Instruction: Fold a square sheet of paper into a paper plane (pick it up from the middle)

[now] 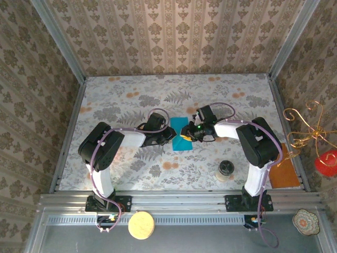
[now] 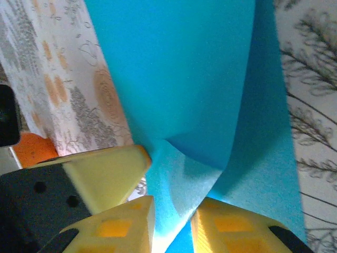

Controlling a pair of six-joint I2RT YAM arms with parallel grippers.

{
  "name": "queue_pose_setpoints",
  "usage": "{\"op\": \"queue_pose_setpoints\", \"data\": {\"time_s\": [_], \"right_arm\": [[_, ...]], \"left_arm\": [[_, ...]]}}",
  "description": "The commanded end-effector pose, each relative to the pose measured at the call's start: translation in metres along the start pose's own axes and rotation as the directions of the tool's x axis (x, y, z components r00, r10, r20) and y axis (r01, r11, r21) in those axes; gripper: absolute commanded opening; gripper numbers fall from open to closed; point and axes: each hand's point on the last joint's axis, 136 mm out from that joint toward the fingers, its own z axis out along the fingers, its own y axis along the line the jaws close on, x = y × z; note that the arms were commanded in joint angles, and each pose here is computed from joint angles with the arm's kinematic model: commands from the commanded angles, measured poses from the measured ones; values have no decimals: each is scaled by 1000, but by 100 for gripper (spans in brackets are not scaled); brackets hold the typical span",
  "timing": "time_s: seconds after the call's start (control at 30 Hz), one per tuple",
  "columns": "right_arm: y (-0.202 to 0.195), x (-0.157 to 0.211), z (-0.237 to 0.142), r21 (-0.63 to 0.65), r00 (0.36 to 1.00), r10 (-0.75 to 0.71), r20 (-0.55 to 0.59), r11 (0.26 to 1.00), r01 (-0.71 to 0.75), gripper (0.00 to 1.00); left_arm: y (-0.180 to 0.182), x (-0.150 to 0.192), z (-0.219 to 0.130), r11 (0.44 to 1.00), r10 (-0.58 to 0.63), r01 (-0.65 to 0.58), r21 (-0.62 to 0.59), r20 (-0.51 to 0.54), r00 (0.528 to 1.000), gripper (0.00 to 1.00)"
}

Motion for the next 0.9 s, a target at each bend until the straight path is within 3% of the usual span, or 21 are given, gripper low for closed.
{"op": "queue_pose_setpoints", "data": {"time_s": [0.0, 0.3, 0.47, 0.63, 0.73, 0.87], "right_arm": [[6, 4, 7, -44, 1000, 6, -22, 999, -7, 26], [-4, 5, 14, -29, 1000, 8, -20, 1000, -8, 22], [-4, 3, 14, -21, 1000, -10, -10, 1000, 10, 13], [25, -7, -6, -93, 994, -96, 45, 991, 100, 8], [54, -13, -29, -171, 983, -157, 99, 970, 172, 7], [92, -16, -62, -273, 962, -219, 160, 927, 256, 7]], "left_arm": [[26, 11, 2, 997, -28, 26, -79, -20, 999, 20], [16, 9, -3, 998, -9, 8, -60, -13, 1000, 20], [2, 4, -13, 1000, 8, -8, -27, 5, 1000, 20], [-13, -8, -43, 999, 42, -44, 27, 73, 996, 23], [-20, -12, -67, 995, 64, -72, 70, 118, 991, 28], [-32, -15, -98, 983, 81, -105, 148, 162, 983, 46]]}}
